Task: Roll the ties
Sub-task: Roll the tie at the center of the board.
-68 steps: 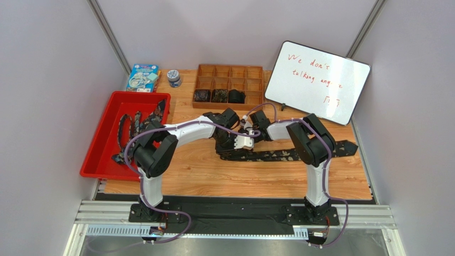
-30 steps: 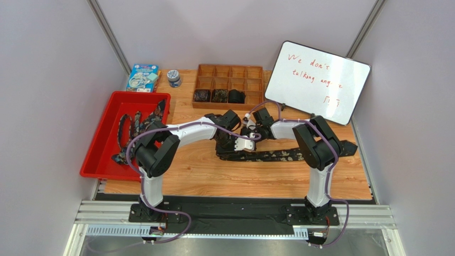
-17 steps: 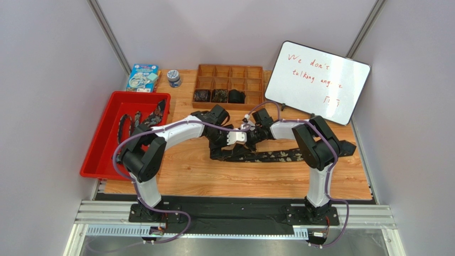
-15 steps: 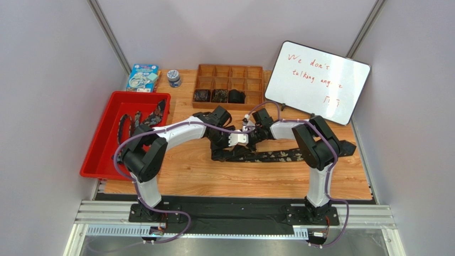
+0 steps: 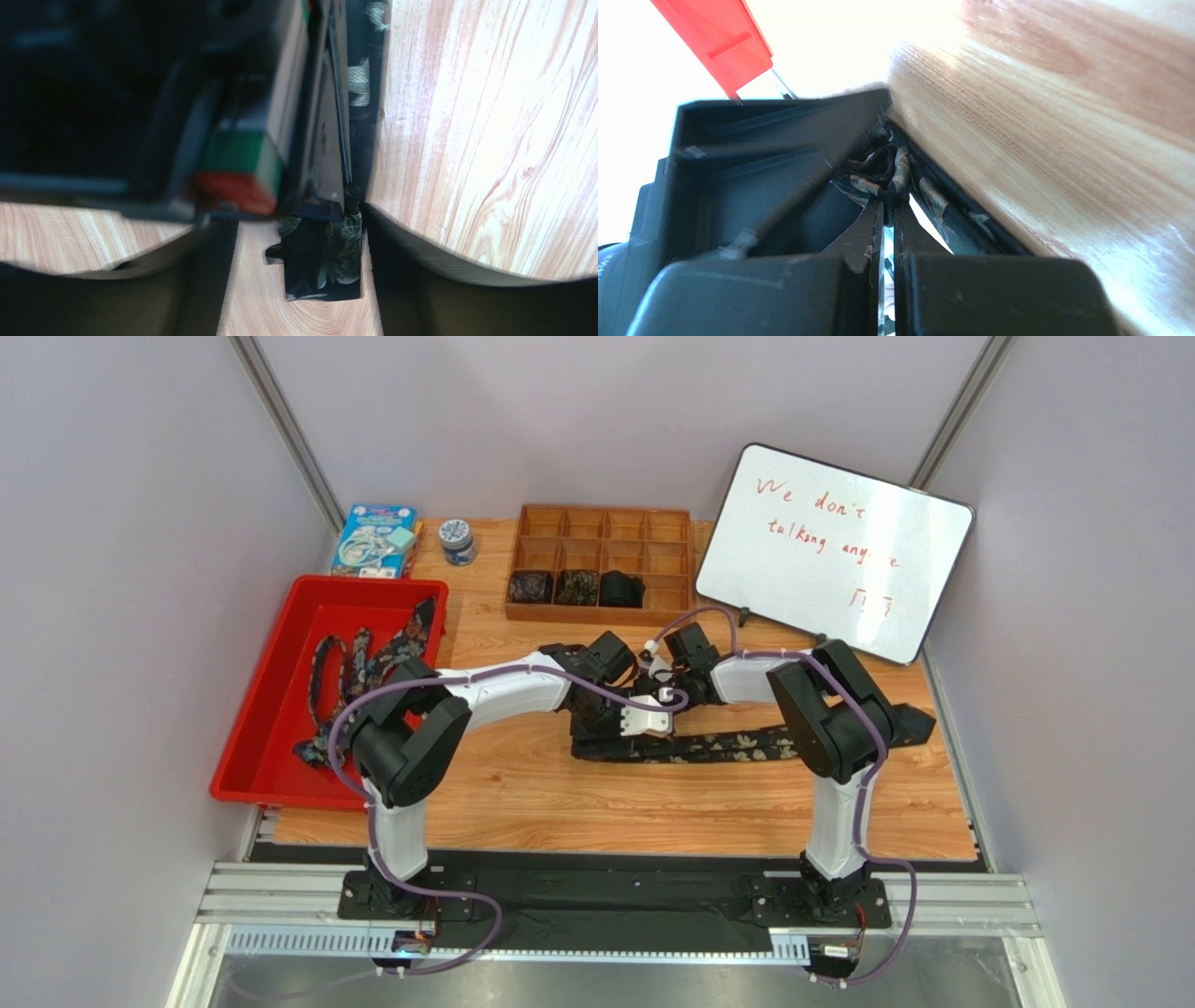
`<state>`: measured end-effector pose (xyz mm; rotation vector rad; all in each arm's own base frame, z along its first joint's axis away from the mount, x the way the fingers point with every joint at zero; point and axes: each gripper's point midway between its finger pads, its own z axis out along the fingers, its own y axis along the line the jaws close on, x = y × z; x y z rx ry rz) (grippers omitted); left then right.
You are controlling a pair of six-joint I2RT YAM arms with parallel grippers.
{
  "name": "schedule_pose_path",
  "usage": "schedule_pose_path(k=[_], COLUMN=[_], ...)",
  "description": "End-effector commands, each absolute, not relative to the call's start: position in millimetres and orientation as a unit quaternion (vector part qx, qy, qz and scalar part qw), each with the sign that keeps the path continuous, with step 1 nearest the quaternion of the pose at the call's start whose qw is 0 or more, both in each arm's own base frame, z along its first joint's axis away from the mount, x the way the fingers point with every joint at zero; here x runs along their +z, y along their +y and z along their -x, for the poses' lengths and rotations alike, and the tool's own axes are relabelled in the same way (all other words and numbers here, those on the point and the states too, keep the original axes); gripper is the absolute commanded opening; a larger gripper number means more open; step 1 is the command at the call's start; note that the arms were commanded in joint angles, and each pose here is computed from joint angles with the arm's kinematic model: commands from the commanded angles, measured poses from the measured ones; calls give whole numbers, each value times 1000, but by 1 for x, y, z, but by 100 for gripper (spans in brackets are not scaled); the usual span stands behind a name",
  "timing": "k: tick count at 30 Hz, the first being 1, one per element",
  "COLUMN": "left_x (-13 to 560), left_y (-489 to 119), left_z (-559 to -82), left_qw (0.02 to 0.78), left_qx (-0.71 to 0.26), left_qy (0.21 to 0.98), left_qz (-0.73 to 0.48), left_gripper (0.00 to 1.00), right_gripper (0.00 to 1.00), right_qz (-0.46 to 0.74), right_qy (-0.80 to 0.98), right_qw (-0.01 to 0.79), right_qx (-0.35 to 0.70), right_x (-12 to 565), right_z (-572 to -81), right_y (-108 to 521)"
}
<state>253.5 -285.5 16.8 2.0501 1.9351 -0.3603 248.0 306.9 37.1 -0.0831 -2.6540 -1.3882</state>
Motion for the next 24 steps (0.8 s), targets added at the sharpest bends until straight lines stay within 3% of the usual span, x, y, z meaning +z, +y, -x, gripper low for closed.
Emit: schedule_pose_path(k=[1, 6, 8, 14, 17, 20, 24], left_x=[6, 7, 4, 8, 16, 31, 51], left_y=[-282, -278, -272, -269, -270, -268, -268], left_z=[-259, -255, -251, -238, -236, -240, -245], left_qw=[134, 132, 123, 113, 120, 140, 170], left_qx=[-104, -106, -103, -125, -140, -169, -216], left_qy=[671, 656, 654, 639, 638, 647, 651], left_qz=[-721, -736, -739, -750, -748, -730, -708], left_gripper=[59, 27, 25, 38, 60, 70, 74], right_gripper=[0, 0, 0, 0, 0, 0, 0], right_qz=[37, 43, 38, 38, 32, 38, 48], right_qy=[-875, -874, -880, -895, -903, -903, -903], right_qw=[83, 82, 79, 71, 59, 62, 77], right_qx=[-475, -477, -467, -438, -425, -423, -421], right_x=[45, 54, 48, 19, 7, -2, -14], right_z=[-245, -247, -247, -258, -263, -267, -265], right_y=[307, 299, 296, 289, 285, 280, 276])
